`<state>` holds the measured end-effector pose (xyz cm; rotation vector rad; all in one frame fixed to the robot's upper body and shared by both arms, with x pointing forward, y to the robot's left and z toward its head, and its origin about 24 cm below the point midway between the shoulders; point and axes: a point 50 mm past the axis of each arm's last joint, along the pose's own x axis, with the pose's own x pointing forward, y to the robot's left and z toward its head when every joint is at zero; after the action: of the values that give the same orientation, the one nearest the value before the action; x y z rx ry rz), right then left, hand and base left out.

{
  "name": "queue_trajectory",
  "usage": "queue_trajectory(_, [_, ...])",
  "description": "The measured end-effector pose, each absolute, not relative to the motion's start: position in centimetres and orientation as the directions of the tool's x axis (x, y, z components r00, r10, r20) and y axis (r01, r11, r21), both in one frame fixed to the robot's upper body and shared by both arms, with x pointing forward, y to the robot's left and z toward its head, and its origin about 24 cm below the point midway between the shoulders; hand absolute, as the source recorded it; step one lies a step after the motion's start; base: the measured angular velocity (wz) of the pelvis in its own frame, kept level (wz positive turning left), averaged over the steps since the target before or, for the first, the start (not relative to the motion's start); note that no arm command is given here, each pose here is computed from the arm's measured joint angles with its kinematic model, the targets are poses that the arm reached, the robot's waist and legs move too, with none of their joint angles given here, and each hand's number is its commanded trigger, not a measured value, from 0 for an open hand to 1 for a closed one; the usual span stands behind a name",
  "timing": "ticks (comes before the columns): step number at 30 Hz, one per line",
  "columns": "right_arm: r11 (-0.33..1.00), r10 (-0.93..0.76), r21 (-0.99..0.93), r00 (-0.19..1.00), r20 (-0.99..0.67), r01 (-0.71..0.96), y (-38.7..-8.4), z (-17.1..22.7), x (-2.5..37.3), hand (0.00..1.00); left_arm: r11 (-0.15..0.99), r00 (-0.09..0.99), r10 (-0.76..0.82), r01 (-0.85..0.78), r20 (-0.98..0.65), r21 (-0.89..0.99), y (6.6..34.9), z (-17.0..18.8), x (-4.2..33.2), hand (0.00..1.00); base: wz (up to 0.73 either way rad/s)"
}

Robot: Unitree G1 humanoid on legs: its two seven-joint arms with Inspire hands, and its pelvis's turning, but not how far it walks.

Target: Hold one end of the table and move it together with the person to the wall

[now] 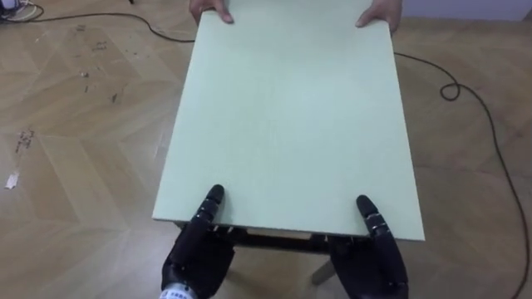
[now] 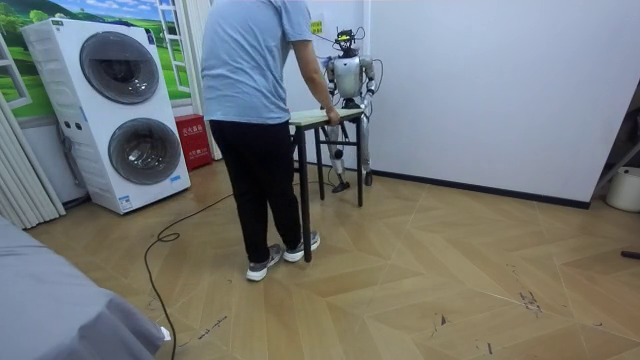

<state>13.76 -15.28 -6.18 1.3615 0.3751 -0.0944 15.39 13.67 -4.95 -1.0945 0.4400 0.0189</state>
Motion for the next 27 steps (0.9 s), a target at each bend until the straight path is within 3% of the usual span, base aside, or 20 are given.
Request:
queue_trajectory(9, [0.211, 0.133, 0.947, 0.953, -0.273, 0.242, -15.7, -5.6, 15.0, 1.0, 0.482, 0.921, -0.218, -0.185, -0.322, -0.856, 13.2, -4.2, 17.2, 1.0, 0.16])
queue_trajectory(21, [0.247, 0.163, 0.936, 0.942, -0.294, 0.249, -15.7, -6.0, 15.0, 1.0, 0.453, 0.913, -0.186, -0.247, -0.362, -0.856, 13.3, -5.1, 16.2, 1.0, -0.15])
queue_trajectory(27, [0.23, 0.141, 0.93, 0.936, -0.323, 0.286, -15.7, -6.4, 13.9, 1.0, 0.464, 0.902, -0.196, -0.259, -0.383, -0.847, 13.1, -5.3, 16.1, 1.0, 0.31])
